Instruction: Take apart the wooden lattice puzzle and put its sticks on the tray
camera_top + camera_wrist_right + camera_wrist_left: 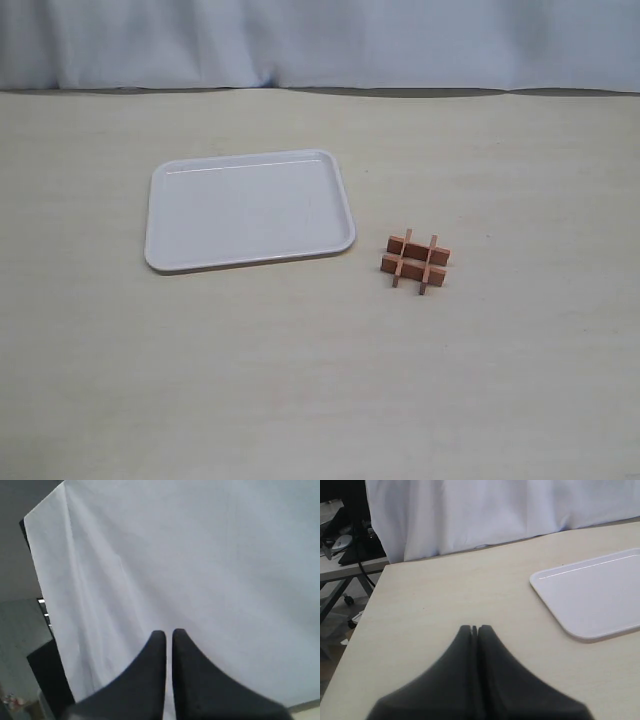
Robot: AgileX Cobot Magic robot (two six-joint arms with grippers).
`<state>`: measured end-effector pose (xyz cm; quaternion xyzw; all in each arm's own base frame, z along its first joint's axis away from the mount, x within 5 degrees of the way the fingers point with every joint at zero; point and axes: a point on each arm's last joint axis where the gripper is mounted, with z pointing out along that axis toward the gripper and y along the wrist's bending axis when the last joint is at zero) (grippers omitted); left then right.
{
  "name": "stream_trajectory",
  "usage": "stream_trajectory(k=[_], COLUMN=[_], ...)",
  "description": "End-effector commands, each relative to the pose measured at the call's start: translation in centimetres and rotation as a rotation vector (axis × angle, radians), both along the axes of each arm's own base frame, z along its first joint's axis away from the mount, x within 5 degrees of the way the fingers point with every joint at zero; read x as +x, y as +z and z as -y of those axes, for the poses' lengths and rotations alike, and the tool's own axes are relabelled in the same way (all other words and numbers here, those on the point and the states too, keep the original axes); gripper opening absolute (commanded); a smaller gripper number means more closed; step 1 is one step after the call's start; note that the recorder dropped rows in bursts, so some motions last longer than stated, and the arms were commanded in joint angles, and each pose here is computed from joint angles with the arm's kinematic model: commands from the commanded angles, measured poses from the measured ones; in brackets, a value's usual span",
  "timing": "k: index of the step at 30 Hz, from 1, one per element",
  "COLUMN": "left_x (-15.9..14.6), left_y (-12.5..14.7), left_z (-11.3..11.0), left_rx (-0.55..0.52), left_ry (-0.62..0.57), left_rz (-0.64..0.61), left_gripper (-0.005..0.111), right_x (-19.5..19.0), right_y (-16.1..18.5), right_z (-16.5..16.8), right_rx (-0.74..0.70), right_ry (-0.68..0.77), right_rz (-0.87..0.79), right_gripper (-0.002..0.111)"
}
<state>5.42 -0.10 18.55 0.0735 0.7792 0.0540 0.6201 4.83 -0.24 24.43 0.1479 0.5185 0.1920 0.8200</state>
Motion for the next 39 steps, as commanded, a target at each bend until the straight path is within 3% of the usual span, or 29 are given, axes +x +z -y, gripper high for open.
stream_trajectory(k=[1,4,7,12,18,24,28,35,39], left_x=[0.0,0.0,0.0,0.0,0.0,0.0,0.0,0.0,0.0], left_y=[0.0,0.0,0.0,0.0,0.0,0.0,0.0,0.0,0.0], left_z=[0.0,0.0,0.0,0.0,0.0,0.0,0.0,0.0,0.0], left_rx=[0.002,0.002,0.0,0.0,0.0,0.0,0.0,0.0,0.002], left_ry=[0.001,0.001,0.001,0.001,0.001,0.001,0.001,0.001,0.001], left_rz=[0.005,0.005,0.005,0.005,0.005,0.005,0.005,0.005,0.005], left_gripper=[0.0,0.0,0.0,0.0,0.0,0.0,0.0,0.0,0.0], right_x=[0.3,1.1,3.2,7.4,12.0,16.0,17.9,19.7,20.1], right_y=[-0.8,0.5,2.7,6.0,4.1,-0.9,-3.4,-4.0,-4.1], right_z=[0.1,0.1,0.0,0.5,1.9,1.1,-1.1,-6.6,-7.9], right_rx=[0.111,-0.121,-0.279,-0.453,-0.54,-0.423,-0.471,-0.339,-0.303], right_ry=[0.036,-0.05,-0.039,0.005,0.012,0.134,0.248,0.273,0.207], right_rz=[-0.078,-0.259,-0.497,-0.955,-1.469,-1.595,-1.624,-1.441,-1.383], right_gripper=[0.005,0.005,0.005,0.005,0.005,0.005,0.005,0.005,0.005])
